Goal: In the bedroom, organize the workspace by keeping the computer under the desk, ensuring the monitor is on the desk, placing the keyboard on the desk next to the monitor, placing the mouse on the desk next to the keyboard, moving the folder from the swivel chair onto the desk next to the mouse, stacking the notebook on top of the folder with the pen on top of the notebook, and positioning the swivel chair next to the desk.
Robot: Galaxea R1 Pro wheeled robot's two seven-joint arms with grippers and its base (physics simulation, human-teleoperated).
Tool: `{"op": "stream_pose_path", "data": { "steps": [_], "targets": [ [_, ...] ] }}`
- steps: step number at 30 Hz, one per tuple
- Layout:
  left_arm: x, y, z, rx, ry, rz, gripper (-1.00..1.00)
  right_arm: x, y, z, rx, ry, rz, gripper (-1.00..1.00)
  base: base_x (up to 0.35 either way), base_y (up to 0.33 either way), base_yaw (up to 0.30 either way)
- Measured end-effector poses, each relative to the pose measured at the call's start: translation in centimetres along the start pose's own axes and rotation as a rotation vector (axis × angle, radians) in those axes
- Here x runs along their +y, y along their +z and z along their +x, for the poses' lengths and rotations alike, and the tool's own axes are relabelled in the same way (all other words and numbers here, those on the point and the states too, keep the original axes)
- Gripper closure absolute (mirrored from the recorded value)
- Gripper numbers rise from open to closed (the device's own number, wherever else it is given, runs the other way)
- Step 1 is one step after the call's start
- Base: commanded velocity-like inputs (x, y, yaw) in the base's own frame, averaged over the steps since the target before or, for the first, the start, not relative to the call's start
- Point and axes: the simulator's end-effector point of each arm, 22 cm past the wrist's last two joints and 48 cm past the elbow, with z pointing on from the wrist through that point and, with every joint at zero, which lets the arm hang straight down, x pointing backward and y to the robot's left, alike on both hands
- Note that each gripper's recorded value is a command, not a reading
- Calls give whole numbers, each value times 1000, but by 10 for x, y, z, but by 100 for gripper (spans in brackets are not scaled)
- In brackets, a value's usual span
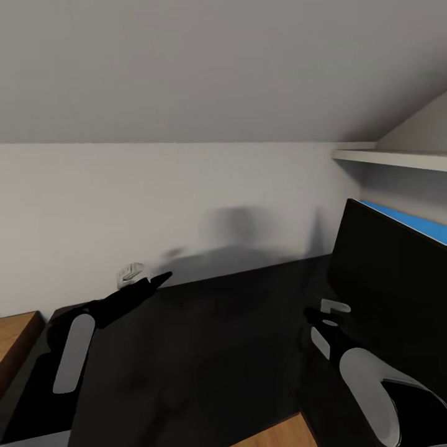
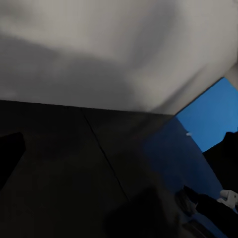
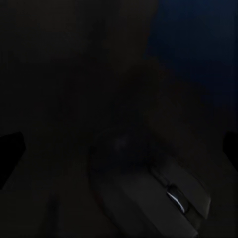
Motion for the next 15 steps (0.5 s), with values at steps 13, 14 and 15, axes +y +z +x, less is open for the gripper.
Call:
{"op": "stream_pose_path", "data": {
  "steps": [13,14,15],
  "targets": [
    [17,-3,5,-20,-16,-11,-100,0,7,14,0,2,1,-100,0,0,0],
    [18,-2,6,-20,-16,-11,-100,0,8,15,0,2,1,-100,0,0,0],
    [19,-2,7,-20,-16,-11,-100,0,9,17,0,2,1,-100,0,0,0]
  ]
}}
